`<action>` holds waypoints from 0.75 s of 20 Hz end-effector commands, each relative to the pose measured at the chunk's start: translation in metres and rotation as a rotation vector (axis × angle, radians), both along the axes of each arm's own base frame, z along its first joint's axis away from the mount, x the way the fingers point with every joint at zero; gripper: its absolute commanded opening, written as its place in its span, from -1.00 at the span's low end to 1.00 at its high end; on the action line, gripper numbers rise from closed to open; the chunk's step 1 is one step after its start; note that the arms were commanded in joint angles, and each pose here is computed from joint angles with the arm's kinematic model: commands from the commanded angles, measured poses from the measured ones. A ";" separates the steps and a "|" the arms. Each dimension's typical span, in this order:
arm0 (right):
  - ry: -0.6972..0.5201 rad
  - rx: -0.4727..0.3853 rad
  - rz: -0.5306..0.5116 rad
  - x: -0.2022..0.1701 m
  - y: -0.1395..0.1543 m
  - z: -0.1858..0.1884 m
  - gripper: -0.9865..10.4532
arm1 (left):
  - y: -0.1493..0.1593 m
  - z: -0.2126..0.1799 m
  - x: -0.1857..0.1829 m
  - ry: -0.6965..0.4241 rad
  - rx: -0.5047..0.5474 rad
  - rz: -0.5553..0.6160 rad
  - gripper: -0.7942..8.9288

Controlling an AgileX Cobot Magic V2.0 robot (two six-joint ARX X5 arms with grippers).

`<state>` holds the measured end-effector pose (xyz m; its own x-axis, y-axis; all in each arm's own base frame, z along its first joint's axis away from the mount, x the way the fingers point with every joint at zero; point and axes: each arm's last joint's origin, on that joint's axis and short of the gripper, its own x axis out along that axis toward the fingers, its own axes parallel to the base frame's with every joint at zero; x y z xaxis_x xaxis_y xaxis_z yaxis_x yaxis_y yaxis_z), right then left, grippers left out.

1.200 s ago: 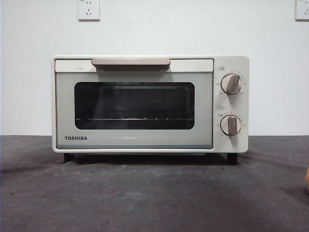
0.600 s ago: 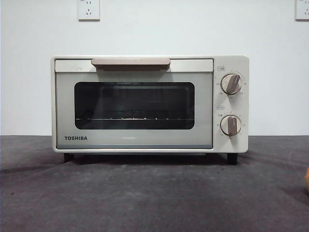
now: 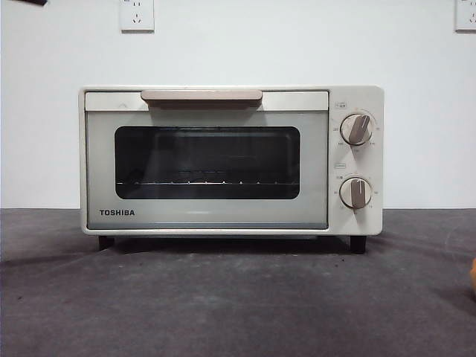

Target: The left arm flap open the oven, the right arm pick bread and place it into oven, the left arm flap close the oven

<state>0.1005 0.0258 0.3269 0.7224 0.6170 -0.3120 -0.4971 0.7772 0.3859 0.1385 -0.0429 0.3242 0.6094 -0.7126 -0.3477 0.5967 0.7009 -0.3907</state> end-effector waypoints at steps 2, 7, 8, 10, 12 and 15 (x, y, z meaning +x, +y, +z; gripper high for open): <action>-0.011 -0.009 0.012 -0.001 0.000 0.004 -0.06 | -0.001 0.006 0.001 -0.036 0.003 -0.014 0.18; 0.009 -0.014 0.031 -0.002 0.002 0.002 -0.01 | -0.002 0.006 0.000 -0.036 0.003 -0.021 0.26; 0.016 -0.023 0.042 -0.002 0.003 0.001 -0.01 | -0.002 0.006 0.000 -0.036 0.003 -0.023 0.26; 0.040 -0.052 0.067 -0.001 0.005 -0.003 -0.01 | -0.003 0.006 0.000 -0.035 0.002 -0.027 0.26; 0.094 -0.090 0.073 0.000 0.006 -0.009 -0.01 | -0.003 0.006 0.000 -0.033 0.000 -0.031 0.26; 0.203 -0.158 0.037 0.005 0.007 -0.020 -0.01 | -0.004 0.006 0.000 -0.030 -0.002 -0.036 0.26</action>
